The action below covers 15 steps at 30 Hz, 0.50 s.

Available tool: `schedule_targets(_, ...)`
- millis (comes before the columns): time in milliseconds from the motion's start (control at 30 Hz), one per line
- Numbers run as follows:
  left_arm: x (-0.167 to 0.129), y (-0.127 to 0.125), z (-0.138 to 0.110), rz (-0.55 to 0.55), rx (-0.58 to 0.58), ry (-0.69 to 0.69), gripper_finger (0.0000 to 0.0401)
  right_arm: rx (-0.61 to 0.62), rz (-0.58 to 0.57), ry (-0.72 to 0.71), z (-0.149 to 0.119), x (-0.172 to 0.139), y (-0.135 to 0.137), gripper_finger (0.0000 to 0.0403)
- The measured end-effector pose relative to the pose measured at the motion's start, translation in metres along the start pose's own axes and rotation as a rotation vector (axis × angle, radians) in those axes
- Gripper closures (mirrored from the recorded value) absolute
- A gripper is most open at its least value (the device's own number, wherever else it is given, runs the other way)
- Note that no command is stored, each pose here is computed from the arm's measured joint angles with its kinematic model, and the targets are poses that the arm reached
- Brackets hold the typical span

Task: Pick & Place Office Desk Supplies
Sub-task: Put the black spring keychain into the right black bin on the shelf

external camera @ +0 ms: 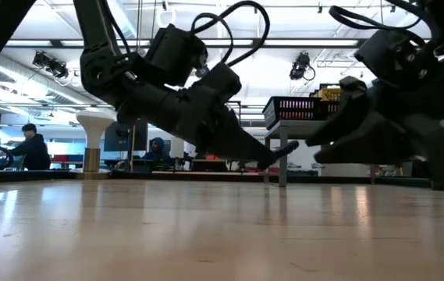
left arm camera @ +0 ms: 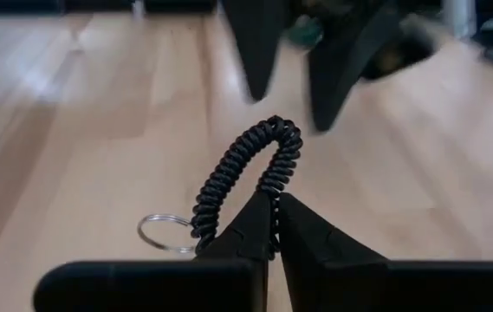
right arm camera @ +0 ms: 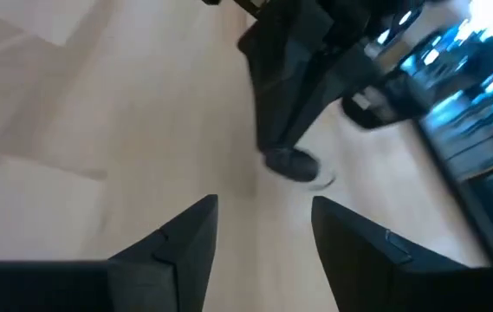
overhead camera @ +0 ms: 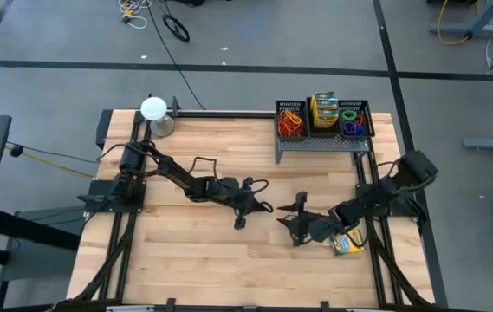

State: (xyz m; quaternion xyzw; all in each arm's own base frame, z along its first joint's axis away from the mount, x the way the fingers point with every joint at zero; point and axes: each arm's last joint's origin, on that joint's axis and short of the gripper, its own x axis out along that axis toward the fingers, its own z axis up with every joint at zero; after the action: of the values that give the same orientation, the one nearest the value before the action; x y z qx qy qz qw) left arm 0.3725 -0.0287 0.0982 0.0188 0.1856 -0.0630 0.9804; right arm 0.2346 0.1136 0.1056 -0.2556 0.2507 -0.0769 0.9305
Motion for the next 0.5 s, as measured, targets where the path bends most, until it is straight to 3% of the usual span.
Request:
schedule_targets(167, 0.000, -0.001, 0.001, -0.039, -0.026, -0.013, 0.0383, -0.114, -0.058, -0.041, 0.003, 0.010, -0.003, 0.0204)
schedule_targets(333, 0.000, -0.001, 0.001, -0.030, -0.026, -0.014, 0.0383, -0.106, -0.085, -0.036, 0.011, 0.026, -0.007, 0.0216)
schedule_targets(500, 0.000, -0.001, 0.001, -0.030, -0.027, -0.015, 0.0382, -0.100, -0.072, -0.038, 0.014, 0.031, -0.005, 0.0257)
